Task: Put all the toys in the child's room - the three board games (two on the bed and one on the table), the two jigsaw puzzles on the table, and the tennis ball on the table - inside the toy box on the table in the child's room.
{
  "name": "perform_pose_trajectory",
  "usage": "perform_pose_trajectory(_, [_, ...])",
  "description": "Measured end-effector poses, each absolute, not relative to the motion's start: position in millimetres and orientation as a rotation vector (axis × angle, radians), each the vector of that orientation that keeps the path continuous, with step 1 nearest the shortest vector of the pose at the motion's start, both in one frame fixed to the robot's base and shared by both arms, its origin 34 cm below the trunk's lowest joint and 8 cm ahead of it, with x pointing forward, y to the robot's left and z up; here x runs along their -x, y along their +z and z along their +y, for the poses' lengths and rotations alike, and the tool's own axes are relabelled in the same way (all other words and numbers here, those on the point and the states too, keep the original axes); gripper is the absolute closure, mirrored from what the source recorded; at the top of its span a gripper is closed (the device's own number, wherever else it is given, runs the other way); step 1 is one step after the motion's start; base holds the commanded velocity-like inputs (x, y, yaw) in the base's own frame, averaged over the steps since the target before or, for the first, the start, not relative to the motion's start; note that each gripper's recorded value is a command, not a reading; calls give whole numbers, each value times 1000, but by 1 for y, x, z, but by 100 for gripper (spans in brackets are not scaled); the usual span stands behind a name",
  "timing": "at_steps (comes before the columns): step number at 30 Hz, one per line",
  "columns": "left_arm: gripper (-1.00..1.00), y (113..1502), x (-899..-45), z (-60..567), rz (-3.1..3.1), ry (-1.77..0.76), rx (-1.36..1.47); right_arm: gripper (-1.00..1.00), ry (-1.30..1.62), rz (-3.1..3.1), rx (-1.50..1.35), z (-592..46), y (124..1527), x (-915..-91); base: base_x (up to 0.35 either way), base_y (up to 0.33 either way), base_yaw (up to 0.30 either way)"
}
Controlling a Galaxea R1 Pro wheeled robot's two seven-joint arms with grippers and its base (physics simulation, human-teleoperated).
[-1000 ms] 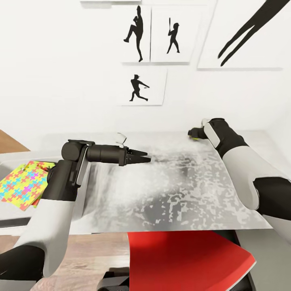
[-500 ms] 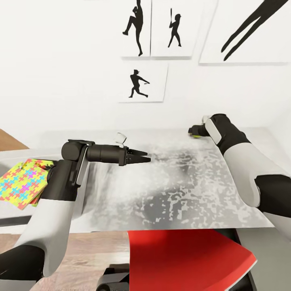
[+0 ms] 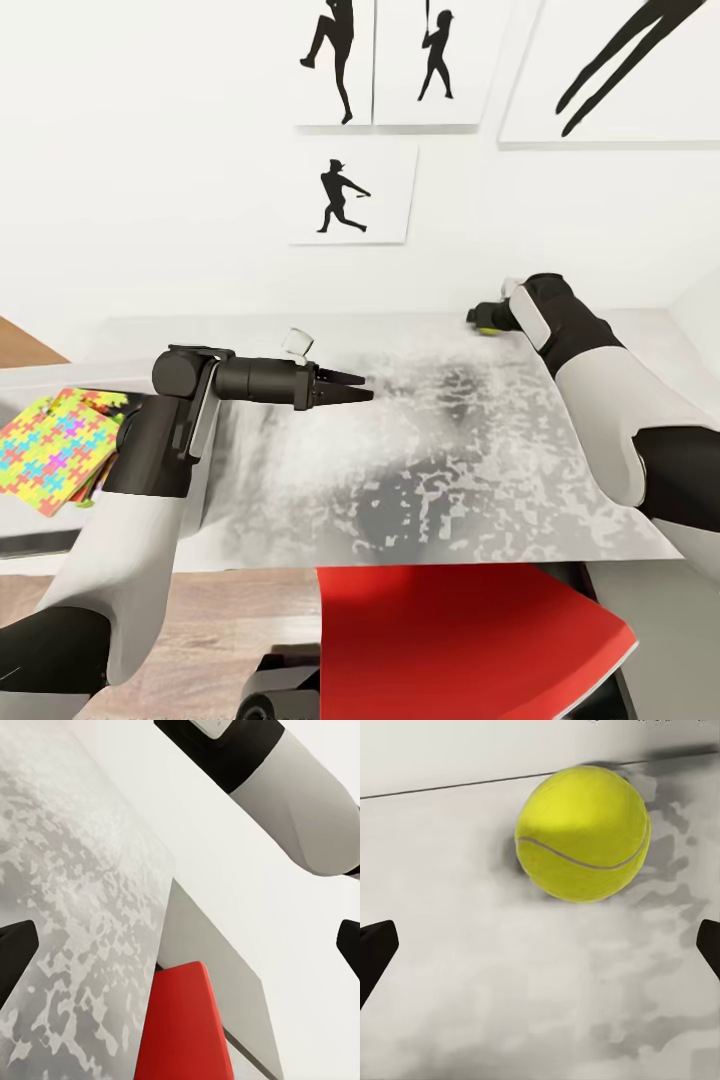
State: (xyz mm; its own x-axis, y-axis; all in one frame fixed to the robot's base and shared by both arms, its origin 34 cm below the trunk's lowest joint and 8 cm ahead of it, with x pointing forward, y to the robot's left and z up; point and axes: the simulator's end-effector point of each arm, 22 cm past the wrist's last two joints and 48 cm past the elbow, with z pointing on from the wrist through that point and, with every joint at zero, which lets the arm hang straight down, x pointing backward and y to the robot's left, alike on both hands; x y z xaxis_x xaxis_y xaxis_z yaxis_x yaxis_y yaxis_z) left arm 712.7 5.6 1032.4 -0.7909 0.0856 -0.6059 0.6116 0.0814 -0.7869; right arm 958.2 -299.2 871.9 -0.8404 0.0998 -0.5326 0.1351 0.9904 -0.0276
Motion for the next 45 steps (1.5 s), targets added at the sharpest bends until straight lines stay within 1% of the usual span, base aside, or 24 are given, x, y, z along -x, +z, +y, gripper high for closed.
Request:
perform_pose_trajectory(32, [-100, 1004, -713, 6, 1993, -1787, -652, -100, -88, 2562, -162, -301, 875, -981, 0, 0, 0])
perform_pose_trajectory(45, [-100, 993, -713, 6, 2006, -1799, -638, -100, -96, 2612, -155, -301, 865, -978, 0, 0, 0])
